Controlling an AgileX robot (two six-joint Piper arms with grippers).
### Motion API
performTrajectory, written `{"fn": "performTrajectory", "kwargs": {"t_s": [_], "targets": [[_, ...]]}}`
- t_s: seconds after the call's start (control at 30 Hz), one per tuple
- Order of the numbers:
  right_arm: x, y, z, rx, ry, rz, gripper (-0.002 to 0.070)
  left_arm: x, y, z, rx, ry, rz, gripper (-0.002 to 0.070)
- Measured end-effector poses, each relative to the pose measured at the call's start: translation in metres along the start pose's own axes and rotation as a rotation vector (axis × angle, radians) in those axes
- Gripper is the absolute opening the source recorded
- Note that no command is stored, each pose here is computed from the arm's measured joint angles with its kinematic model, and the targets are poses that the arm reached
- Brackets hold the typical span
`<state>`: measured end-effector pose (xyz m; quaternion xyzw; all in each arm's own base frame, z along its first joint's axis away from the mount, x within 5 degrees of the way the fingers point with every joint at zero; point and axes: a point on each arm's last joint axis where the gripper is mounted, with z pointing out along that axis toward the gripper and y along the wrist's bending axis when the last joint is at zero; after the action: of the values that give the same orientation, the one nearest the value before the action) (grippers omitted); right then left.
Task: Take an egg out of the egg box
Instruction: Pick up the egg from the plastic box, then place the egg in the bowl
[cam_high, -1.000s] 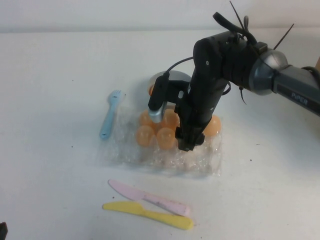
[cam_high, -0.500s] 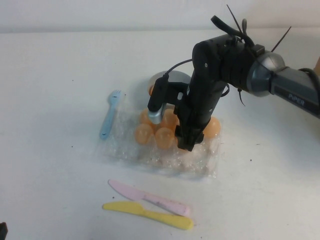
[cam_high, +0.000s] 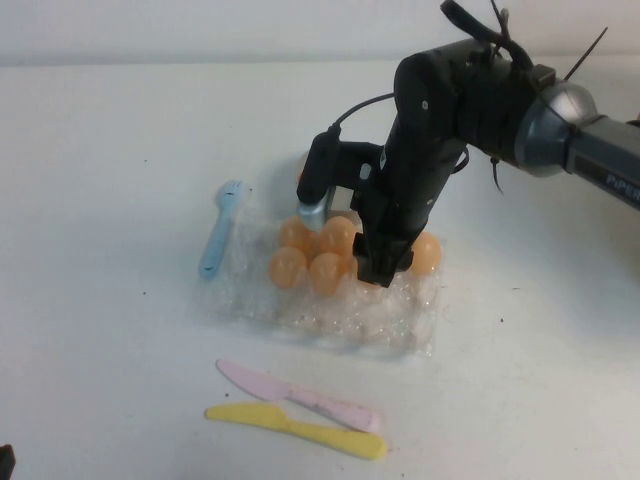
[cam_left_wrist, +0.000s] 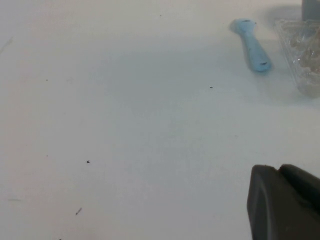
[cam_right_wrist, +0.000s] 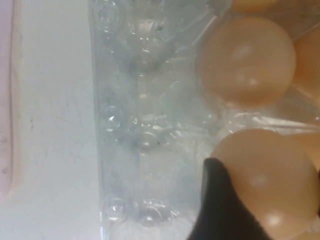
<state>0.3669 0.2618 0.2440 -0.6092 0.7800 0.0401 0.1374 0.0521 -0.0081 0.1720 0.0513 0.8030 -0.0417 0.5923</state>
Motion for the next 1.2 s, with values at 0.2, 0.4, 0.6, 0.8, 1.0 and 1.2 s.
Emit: {"fn": "performTrajectory", "kwargs": {"t_s": [0.2,0.4,0.6,0.8,1.0,1.2], "targets": [[0.001,0.002,-0.019,0.023,-0.007,-0.01,0.0335,0.0,0.0,0.0,0.0,0.0,0.0,-0.0003],[-0.009,-0.01,-0.041,0.129,-0.075,0.021,0.0335,0.0,0.0,0.0,0.0,0.0,0.0,-0.0003],[-0.014,-0.039,-0.059,0.296,-0.267,0.165,0.0335,0.0,0.0,0.0,0.0,0.0,0.0,-0.0003],[-0.008,-0.067,-0.037,0.341,-0.353,0.281,0.0335,0.0,0.0,0.0,0.0,0.0,0.0,-0.0003],[-0.006,-0.084,0.012,0.269,-0.337,0.352,0.0333,0.0,0.0,0.0,0.0,0.0,0.0,-0.0003],[-0.013,-0.094,0.035,0.237,-0.355,0.381,0.0341,0.0,0.0,0.0,0.0,0.0,0.0,-0.0003]]}}
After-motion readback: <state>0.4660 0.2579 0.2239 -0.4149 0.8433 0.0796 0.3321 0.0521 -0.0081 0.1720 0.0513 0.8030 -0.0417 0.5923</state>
